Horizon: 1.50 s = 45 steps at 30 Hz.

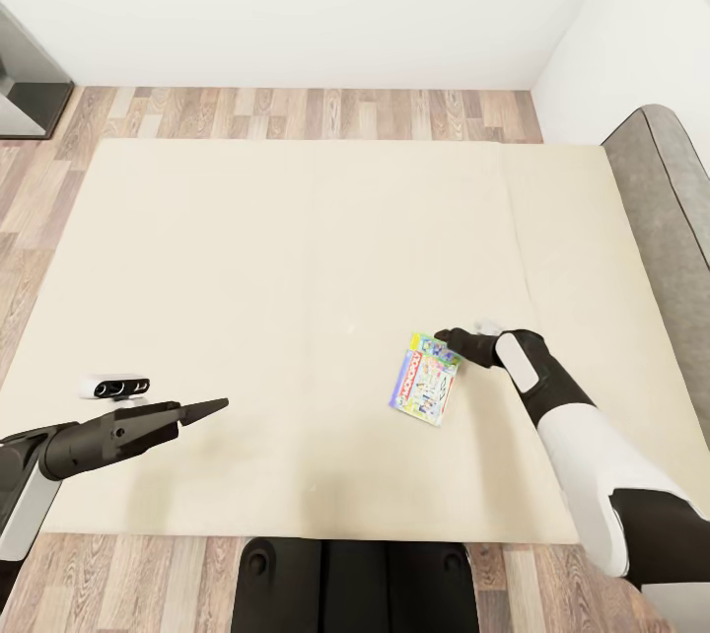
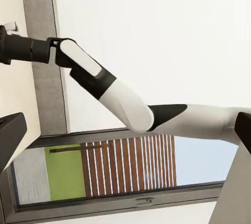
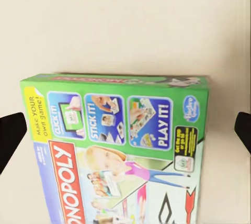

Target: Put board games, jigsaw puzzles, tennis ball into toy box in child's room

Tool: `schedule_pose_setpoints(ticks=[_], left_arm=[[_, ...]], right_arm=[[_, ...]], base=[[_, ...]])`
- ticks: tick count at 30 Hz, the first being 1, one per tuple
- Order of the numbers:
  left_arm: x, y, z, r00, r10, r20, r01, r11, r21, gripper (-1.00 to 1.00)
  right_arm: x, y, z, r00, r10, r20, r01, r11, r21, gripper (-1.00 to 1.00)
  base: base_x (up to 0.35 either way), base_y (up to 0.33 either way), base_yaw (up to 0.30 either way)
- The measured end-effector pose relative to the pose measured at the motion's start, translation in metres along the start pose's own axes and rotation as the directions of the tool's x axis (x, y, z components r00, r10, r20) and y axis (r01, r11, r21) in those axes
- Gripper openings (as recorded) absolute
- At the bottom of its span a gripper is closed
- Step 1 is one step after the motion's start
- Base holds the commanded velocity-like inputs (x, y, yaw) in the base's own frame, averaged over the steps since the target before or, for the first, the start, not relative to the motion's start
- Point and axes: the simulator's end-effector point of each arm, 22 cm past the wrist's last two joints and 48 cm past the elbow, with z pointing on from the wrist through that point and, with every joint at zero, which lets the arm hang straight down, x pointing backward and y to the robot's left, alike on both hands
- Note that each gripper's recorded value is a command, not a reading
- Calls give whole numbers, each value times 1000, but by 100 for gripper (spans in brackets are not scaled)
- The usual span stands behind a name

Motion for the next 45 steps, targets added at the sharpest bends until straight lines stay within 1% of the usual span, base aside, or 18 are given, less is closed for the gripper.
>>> schedule_pose_setpoints(ticks=[4,8,16,35,45], left_arm=[[0,0,0,1000,0,0,0,1000,0,100],[0,0,0,1000,0,0,0,1000,0,100],[1,2,0,1000,-4,0,4,1000,-1,100],[4,15,-2,999,-32,2,32,999,-10,100],[7,22,-4,999,-48,4,48,999,-15,100]], right_arm=[[-7,-21,-5,1000,3,7,-3,1000,26,100],[-9,-27,-6,1000,4,9,-5,999,32,100],[-7,-30,-4,1000,7,6,-7,999,34,100],[10,-39,11,1000,16,-25,-15,999,45,100],[21,-38,20,999,14,-44,-12,999,47,100]], base=[[0,0,0],[0,0,0],[0,0,0],[0,0,0],[0,0,0]])
